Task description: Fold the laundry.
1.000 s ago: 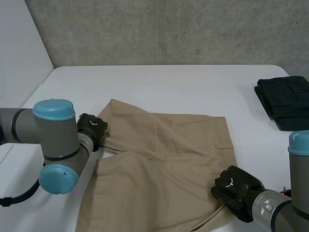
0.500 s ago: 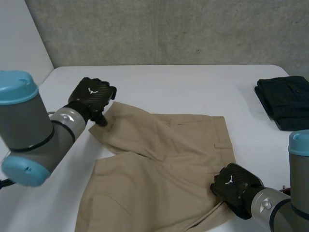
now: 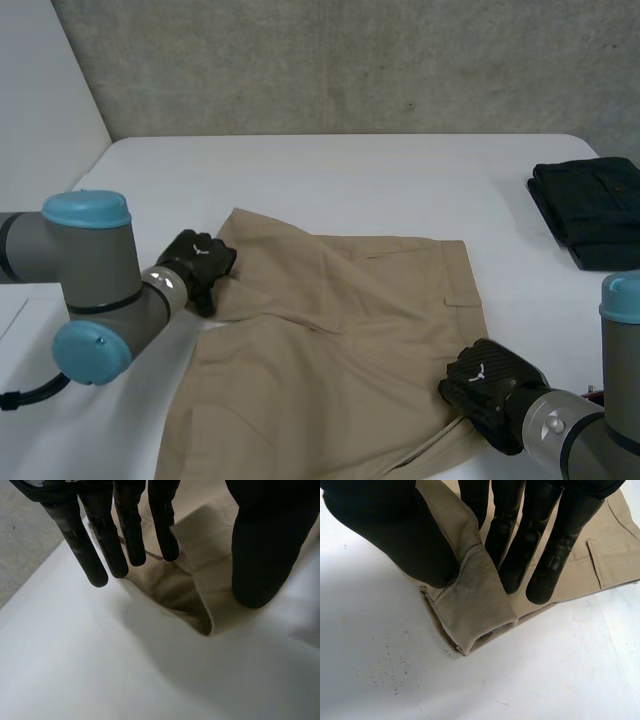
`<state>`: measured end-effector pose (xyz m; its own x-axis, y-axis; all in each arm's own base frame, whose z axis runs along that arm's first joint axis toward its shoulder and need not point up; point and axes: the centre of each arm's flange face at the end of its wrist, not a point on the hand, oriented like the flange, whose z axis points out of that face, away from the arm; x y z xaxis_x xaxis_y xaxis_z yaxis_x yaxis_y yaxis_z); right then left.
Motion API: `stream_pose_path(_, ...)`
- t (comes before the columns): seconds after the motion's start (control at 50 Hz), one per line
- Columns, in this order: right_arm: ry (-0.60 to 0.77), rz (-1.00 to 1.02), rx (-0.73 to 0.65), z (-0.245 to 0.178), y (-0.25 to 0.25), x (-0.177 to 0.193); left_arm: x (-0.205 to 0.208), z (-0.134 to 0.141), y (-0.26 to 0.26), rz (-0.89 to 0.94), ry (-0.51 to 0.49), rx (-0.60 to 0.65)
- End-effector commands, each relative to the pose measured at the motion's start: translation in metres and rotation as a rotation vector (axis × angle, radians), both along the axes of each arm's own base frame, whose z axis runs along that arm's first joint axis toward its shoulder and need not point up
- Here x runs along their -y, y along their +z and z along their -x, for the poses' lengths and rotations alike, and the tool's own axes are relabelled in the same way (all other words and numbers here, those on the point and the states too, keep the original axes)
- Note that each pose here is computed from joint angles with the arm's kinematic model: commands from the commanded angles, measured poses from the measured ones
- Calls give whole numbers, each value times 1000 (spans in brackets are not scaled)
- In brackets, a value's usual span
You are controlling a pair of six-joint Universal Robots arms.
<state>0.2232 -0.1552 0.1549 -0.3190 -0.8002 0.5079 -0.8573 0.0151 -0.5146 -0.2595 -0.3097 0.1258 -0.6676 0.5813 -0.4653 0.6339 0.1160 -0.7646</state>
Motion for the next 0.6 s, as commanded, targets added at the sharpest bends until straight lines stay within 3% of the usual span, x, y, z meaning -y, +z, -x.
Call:
stream_pose_path(0.02,-1,1,1,0,0,0,-3,-1,1,-4,-3,3)
stream_pose_path(0.6,9,-4,-3,-1,-2,-4,-15,10,22,62,-40,-36)
